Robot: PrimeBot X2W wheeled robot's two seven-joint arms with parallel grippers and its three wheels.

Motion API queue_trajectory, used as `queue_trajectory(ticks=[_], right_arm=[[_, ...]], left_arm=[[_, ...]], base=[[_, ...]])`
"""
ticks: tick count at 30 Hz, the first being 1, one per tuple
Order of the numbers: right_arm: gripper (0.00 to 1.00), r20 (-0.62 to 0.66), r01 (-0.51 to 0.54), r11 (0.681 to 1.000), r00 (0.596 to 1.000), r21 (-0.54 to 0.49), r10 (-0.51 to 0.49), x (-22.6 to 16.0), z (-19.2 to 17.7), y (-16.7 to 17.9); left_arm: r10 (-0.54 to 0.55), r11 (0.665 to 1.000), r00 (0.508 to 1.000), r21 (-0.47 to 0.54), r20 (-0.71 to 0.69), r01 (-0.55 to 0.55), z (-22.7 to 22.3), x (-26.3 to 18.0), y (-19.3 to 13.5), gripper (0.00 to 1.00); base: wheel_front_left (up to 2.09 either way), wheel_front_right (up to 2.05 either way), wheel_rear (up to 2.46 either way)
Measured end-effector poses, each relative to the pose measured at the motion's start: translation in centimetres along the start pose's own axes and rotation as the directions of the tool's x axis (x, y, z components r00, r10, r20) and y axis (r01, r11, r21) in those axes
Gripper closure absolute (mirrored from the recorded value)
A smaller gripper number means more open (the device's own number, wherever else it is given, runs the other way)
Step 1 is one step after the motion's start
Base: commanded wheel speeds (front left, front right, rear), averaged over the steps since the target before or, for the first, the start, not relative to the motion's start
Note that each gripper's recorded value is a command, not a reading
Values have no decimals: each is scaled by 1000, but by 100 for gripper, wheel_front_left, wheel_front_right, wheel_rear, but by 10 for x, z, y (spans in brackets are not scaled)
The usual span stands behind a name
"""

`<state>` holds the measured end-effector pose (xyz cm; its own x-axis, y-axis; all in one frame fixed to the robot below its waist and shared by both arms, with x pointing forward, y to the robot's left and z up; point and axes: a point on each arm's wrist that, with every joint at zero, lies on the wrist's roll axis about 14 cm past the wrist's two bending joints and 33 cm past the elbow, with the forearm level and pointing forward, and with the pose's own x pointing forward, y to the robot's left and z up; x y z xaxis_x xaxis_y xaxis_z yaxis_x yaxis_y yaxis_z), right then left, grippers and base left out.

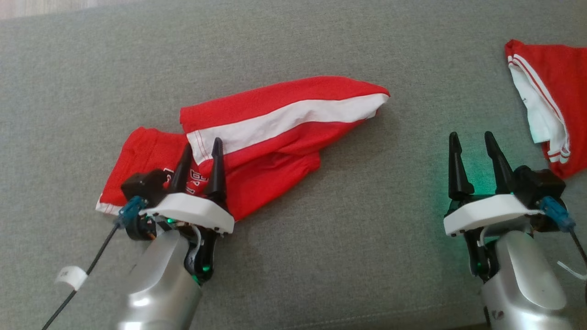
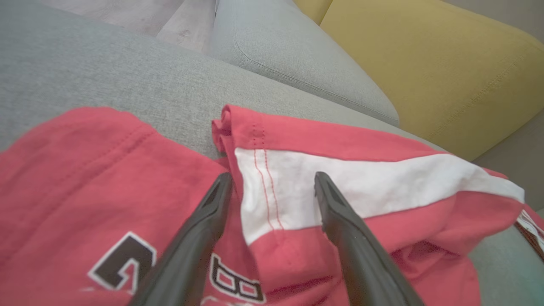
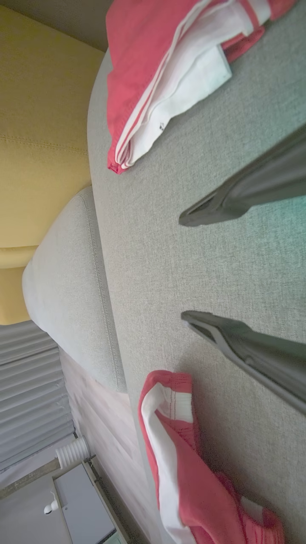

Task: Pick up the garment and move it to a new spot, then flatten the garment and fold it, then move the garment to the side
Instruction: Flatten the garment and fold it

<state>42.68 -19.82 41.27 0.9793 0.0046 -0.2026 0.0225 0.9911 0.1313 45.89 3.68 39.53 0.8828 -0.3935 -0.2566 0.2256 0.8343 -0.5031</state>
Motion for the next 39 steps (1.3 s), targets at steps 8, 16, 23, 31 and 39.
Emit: queue_trajectory(ticks=[8,16,23,31,39], right_arm=[[0,6,-11,1000,1000,10,11,0,3,5],[0,4,-88,994,996,63,88,-13,0,36],[0,-8,-195,977,980,84,197,-15,-4,75],[0,15,-199,976,980,85,199,-18,4,75],[0,70,-204,973,978,104,198,-39,19,76]], left_arm=[[-37,999,997,30,66,35,22,-4,-12,100],[53,998,986,11,155,-56,33,-58,12,100],[176,980,971,63,162,-189,34,-86,53,100],[203,941,958,231,201,-248,49,-89,61,0],[200,891,947,356,252,-283,43,-132,49,0]], base=[[0,0,0],[0,0,0],[0,0,0],[0,0,0],[0,0,0]])
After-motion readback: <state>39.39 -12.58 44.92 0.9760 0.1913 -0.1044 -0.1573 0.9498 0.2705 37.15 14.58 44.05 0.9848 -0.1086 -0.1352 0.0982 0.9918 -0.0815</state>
